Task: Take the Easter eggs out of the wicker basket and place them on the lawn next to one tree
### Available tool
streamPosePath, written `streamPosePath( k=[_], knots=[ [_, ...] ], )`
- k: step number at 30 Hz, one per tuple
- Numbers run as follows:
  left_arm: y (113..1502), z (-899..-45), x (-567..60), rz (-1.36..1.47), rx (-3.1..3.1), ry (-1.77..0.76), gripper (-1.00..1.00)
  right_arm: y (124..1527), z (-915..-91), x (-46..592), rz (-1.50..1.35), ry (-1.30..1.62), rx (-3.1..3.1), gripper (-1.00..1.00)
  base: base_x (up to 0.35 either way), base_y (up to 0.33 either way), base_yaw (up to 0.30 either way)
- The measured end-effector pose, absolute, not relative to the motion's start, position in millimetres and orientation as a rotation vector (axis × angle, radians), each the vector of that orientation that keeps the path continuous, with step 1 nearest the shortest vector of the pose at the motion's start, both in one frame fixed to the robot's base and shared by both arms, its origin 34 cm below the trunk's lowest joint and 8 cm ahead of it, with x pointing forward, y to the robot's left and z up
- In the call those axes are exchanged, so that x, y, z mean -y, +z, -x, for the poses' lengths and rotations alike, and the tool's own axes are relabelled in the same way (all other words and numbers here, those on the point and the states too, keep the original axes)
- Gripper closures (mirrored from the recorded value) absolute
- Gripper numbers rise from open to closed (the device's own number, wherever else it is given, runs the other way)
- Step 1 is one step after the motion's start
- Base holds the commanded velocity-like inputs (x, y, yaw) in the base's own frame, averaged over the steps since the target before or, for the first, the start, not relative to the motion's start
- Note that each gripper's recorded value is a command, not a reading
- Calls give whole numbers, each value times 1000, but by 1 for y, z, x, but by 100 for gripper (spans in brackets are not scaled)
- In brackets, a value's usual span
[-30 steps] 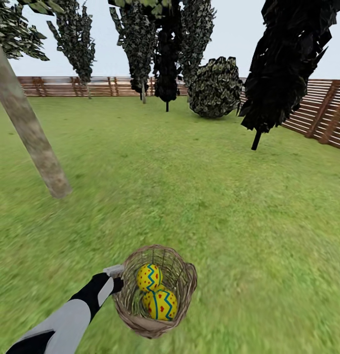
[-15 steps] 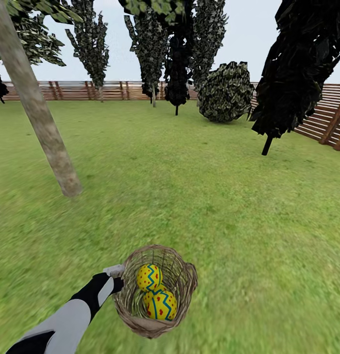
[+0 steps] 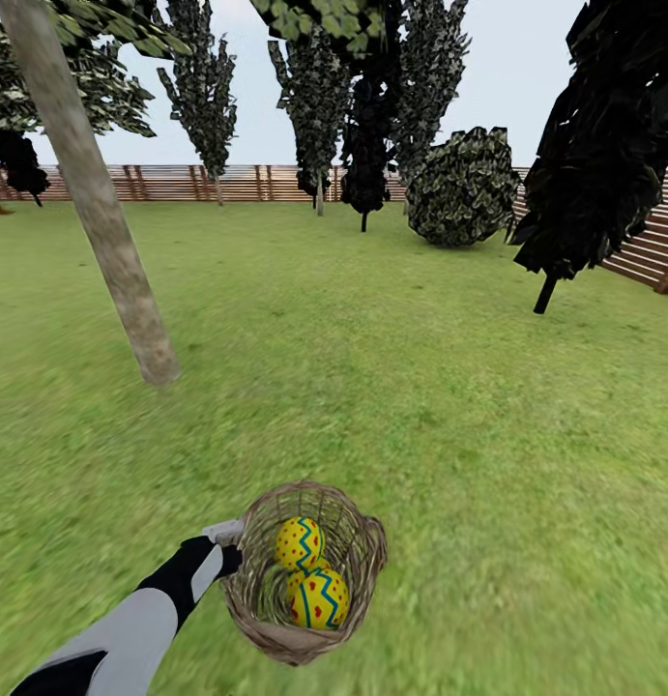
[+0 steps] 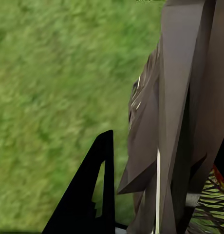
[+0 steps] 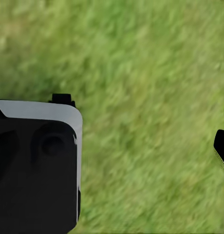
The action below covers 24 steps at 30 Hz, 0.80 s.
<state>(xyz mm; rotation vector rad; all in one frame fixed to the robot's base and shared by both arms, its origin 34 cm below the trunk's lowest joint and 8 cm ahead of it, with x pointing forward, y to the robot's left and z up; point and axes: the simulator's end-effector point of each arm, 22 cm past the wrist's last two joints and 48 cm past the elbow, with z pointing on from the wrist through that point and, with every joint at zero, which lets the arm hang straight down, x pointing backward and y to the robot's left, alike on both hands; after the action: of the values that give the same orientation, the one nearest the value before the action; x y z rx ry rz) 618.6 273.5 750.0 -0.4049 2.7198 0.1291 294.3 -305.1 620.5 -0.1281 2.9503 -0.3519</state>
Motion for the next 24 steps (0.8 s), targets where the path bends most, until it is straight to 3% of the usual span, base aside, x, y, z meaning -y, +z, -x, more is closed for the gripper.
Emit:
streamPosePath(
  k=[15, 24],
  knots=[
    [749, -618, -271, 403, -2722, 126, 100, 621, -294, 306, 131, -355, -2952, -100, 0, 0, 296],
    [749, -617, -271, 411, -2723, 122, 100, 621, -297, 302, 279, -353, -2934, -100, 0, 0, 83]
  ],
)
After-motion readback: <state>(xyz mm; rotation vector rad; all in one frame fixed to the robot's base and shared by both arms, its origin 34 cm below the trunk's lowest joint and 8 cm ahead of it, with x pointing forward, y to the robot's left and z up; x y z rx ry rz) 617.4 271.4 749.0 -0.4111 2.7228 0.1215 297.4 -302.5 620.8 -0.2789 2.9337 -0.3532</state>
